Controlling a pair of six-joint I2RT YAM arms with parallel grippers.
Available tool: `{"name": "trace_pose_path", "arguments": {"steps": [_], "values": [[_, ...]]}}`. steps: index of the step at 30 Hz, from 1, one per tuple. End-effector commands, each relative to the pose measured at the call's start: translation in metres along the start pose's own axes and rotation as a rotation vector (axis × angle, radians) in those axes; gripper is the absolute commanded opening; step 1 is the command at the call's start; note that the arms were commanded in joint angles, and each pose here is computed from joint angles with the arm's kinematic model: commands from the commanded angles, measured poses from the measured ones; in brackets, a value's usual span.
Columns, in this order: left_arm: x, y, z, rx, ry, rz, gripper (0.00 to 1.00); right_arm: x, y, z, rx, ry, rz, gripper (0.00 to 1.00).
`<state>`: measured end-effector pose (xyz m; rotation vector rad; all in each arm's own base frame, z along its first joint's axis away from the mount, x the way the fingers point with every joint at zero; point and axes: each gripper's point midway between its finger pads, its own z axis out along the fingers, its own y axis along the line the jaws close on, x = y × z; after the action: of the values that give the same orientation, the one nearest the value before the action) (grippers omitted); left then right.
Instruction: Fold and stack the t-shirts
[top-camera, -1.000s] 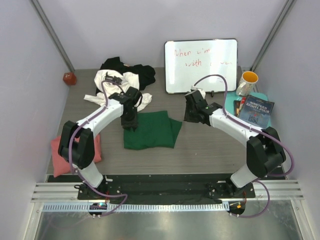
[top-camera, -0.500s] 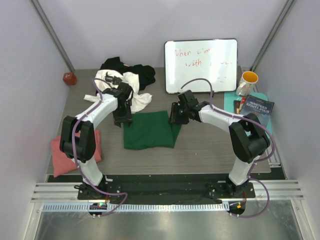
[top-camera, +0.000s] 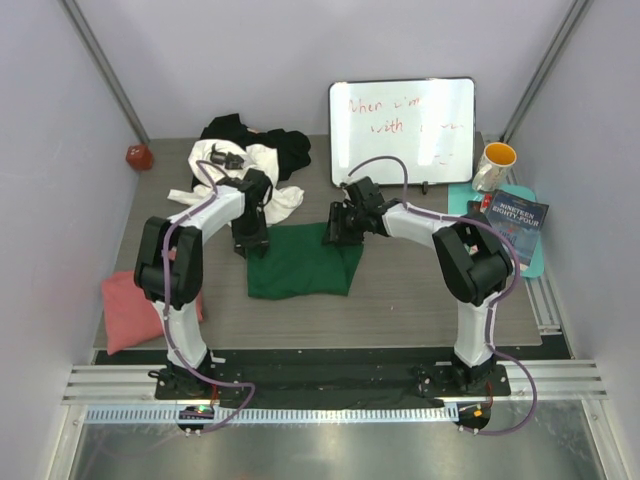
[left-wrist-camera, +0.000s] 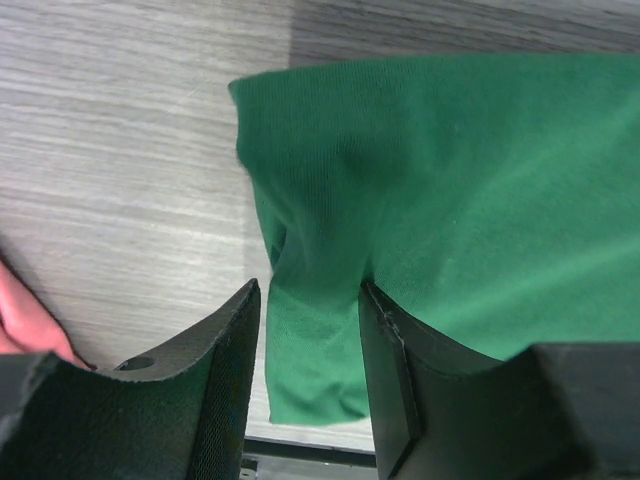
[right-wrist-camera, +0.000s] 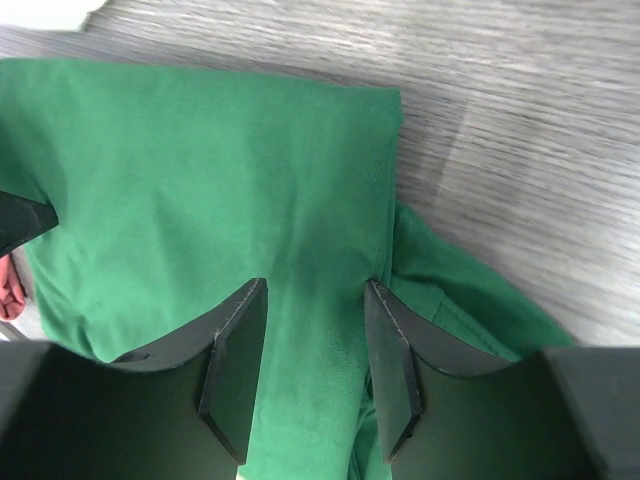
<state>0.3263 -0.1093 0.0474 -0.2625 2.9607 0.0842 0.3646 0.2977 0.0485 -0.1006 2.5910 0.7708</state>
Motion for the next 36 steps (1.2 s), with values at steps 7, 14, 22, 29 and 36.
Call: {"name": "trace_pose_path", "arguments": {"steps": [7,14,22,29,36], "values": [[-0.014,-0.003,0.014,-0.016,-0.006,-0.002,0.45,-0.01,0.019,0.017,-0.103,-0.003,0.001,0.42],[-0.01,-0.02,0.021,0.074,0.028,0.0,0.17,-0.016,0.029,0.005,-0.138,-0.046,0.0,0.01],[-0.022,-0.029,0.002,0.14,-0.035,0.008,0.0,-0.028,0.046,-0.037,-0.162,-0.144,-0.028,0.01],[-0.024,-0.04,-0.01,0.21,-0.046,0.016,0.0,-0.027,0.05,-0.068,-0.153,-0.188,-0.021,0.01],[-0.031,-0.056,-0.032,0.301,-0.073,0.026,0.0,-0.016,0.042,-0.091,-0.112,-0.221,0.011,0.01]]}}
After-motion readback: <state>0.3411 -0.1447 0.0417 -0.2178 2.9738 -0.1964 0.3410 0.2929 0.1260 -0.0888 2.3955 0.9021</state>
